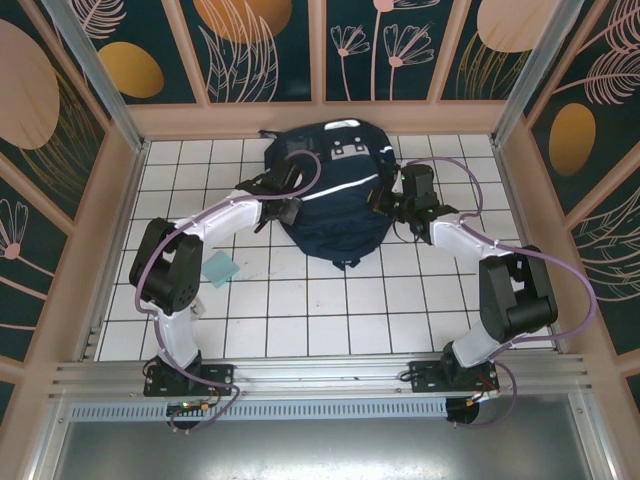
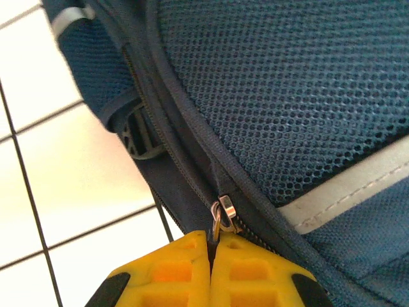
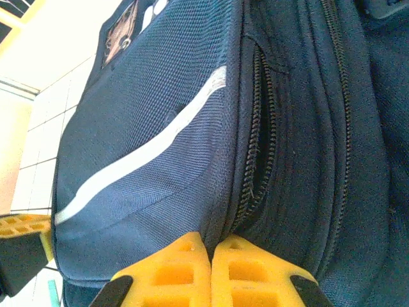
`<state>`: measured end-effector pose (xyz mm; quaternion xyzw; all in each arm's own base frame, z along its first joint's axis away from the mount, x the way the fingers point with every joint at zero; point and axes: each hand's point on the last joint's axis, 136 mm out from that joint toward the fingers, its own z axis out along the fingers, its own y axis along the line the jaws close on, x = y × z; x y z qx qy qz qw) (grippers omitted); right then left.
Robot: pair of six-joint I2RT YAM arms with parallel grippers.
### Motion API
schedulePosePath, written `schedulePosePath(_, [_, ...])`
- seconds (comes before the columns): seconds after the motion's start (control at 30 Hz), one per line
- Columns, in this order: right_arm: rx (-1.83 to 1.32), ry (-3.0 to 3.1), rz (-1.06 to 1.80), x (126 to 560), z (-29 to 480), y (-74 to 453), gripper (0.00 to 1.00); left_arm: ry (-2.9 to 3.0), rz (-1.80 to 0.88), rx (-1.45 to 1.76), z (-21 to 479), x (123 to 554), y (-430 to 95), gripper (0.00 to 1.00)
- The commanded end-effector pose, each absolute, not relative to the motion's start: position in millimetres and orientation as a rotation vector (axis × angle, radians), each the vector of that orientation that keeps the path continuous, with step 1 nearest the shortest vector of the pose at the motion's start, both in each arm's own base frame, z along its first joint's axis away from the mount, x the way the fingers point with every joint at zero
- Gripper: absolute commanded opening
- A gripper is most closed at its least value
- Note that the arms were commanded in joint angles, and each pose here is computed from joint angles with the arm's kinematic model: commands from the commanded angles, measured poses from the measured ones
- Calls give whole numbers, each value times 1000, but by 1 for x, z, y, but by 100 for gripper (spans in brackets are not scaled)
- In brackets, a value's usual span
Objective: Pack the student bag
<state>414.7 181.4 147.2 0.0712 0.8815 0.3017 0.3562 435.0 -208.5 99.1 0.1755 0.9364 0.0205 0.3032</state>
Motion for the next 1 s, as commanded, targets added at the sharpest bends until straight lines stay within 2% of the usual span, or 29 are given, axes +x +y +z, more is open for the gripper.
schedulePosePath(0.0, [274,2177,556,446,165,130,0,2447,375,251,105,462,-133,0])
schedulePosePath(0.1, [253,2174,580,446,169,134,0,2434,366,216,110,464,-130,12])
schedulePosePath(0.13, [240,2173,604,446,171,138,0,2437,334,205,112,463,-132,21])
schedulePosePath(0.17, [225,2172,636,445,175,142,0,2442,297,196,114,461,-136,37])
schedulePosePath(0.2, [211,2169,665,444,178,147,0,2446,270,183,117,459,-138,43])
schedulePosePath(0.23, [199,2163,698,442,183,152,5,2452,245,156,121,456,-139,50])
schedulePosePath(0.33, [178,2151,773,435,194,161,44,2455,187,57,136,446,-136,90])
schedulePosePath(0.37, [175,2150,785,432,197,163,54,2457,164,27,140,440,-136,99])
schedulePosePath(0.43, [169,2152,801,427,201,167,66,2455,127,-26,148,431,-133,99])
schedulePosePath(0.53, [157,2166,813,420,205,172,90,2448,107,-141,158,417,-123,99])
schedulePosePath(0.6, [158,2179,805,416,205,175,99,2481,126,-193,154,406,-116,99])
schedulePosePath(0.7, [153,2193,784,411,203,180,99,2549,71,-229,139,385,-117,99])
schedulePosePath(0.97, [106,2217,732,402,194,197,99,2588,23,-583,108,325,-87,99])
